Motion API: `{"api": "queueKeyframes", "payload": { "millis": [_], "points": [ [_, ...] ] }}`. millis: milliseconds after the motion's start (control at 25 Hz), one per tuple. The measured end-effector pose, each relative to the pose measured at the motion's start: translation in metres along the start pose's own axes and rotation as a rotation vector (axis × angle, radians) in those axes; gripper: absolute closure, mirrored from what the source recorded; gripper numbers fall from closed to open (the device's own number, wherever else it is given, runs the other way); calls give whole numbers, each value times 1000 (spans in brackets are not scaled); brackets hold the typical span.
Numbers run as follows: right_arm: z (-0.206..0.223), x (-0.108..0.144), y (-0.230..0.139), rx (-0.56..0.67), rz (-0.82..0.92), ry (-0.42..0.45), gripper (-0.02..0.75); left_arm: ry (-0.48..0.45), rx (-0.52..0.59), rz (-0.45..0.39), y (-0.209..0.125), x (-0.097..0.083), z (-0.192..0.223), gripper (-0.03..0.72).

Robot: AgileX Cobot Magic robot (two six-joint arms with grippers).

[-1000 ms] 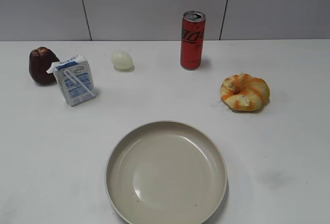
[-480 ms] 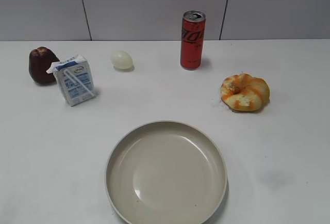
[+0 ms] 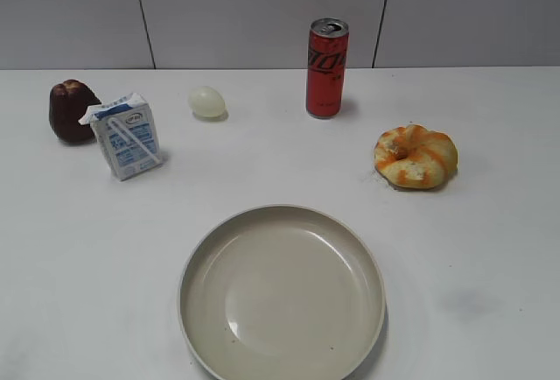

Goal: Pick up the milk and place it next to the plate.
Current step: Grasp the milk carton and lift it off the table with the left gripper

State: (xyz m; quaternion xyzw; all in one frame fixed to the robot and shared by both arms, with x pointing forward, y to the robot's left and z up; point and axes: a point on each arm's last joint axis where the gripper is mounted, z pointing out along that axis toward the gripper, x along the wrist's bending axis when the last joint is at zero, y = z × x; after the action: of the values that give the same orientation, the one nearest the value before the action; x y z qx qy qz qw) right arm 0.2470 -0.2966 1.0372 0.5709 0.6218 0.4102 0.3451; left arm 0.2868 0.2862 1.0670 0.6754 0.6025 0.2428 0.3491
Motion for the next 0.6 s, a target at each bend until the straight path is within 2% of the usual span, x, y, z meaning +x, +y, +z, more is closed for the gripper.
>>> {"api": "queueKeyframes", "payload": {
  "millis": [280, 480, 600],
  "points": [
    [0, 0, 0, 0, 0, 0, 238, -16, 250, 123, 66, 7, 54, 121],
    [0, 0, 0, 0, 0, 0, 238, -40, 336, 213, 118, 13, 99, 121],
    [0, 0, 0, 0, 0, 0, 238, -72, 360, 317, 146, 12, 127, 121]
  ]
}}
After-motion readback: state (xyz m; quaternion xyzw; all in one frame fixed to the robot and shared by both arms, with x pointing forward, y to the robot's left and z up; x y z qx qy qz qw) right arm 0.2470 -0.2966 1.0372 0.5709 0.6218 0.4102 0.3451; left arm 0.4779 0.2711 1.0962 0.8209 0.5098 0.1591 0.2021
